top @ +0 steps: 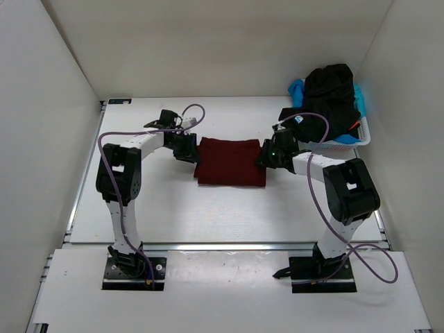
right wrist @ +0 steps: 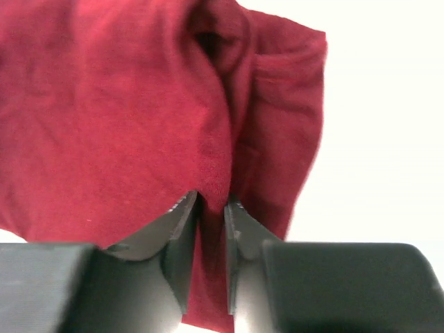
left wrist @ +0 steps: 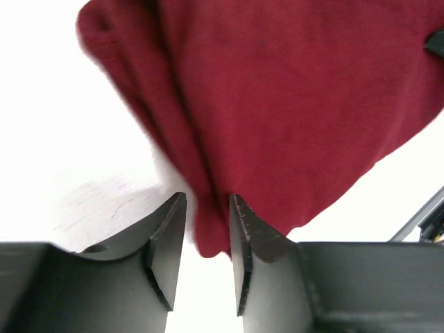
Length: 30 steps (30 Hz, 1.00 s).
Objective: Fold and stack the t-shirts
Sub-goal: Fold the long partially folded tshirt into a neat square
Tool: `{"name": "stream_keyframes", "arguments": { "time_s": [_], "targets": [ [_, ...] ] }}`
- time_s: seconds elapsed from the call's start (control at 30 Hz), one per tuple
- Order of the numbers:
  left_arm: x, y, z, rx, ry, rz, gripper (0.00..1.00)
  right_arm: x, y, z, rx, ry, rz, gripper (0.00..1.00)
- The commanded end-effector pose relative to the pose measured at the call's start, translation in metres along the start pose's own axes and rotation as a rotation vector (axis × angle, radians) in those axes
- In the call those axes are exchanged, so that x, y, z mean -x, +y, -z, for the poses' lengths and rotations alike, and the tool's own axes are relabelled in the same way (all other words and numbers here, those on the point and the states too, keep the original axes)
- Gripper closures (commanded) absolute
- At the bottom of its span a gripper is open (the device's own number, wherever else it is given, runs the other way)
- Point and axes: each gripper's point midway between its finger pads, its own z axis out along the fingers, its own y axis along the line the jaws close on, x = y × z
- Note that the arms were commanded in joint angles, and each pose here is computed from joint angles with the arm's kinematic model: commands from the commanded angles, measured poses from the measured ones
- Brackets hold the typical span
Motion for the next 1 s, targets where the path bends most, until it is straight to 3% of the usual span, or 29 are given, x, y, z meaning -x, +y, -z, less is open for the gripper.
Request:
{"name": "stream_keyframes", "arguments": {
  "time_s": [0.0,0.17,0.23,0.3,0.47,0.63,0.73,0.8,0.83,0.9,0.97],
  "targets": [
    [-0.001,-0.001,0.006,0.045,0.007,-0.037,0.52,0.012,0.0,0.003,0.006,-0.002,-0.019,0.79],
    [0.002,-0.004,0.018,0.071,-0.031,-0.05,0.29,0.02,0.01,0.012,0.023,-0.033,0.021,0.53],
    [0.007,-0.005,0.023,0.065,-0.058,-0.037,0.22,0.016,0.007,0.015,0.003,-0.01,0.025,0.51],
    [0.016,-0.012,0.03,0.035,-0.084,-0.038,0.01,0.023,0.007,0.019,-0.009,-0.032,0.019,0.5],
    [0.017,-0.014,0.013,0.008,-0.058,-0.015,0.01,0.028,0.0,0.03,-0.044,-0.075,-0.023,0.45],
    [-0.011,-0.015,-0.019,0.001,0.103,0.017,0.01,0.043,-0.005,0.03,-0.031,-0.107,0.015,0.39],
    [-0.023,-0.012,-0.026,0.01,0.137,0.026,0.01,0.062,-0.011,0.021,-0.049,-0.12,0.049,0.48],
    [-0.029,-0.008,-0.03,0.025,0.153,0.025,0.06,0.074,-0.017,0.01,-0.043,-0.122,0.03,0.66],
    [-0.031,-0.009,-0.032,0.022,0.16,0.027,0.12,0.079,-0.011,0.007,-0.016,-0.119,0.033,0.71],
    [-0.037,-0.006,-0.035,0.033,0.18,0.039,0.25,0.086,-0.015,-0.001,-0.006,-0.11,0.017,0.93],
    [-0.04,-0.005,-0.038,0.017,0.193,0.06,0.38,0.098,-0.006,-0.003,0.015,-0.138,0.039,1.0]
  ]
}}
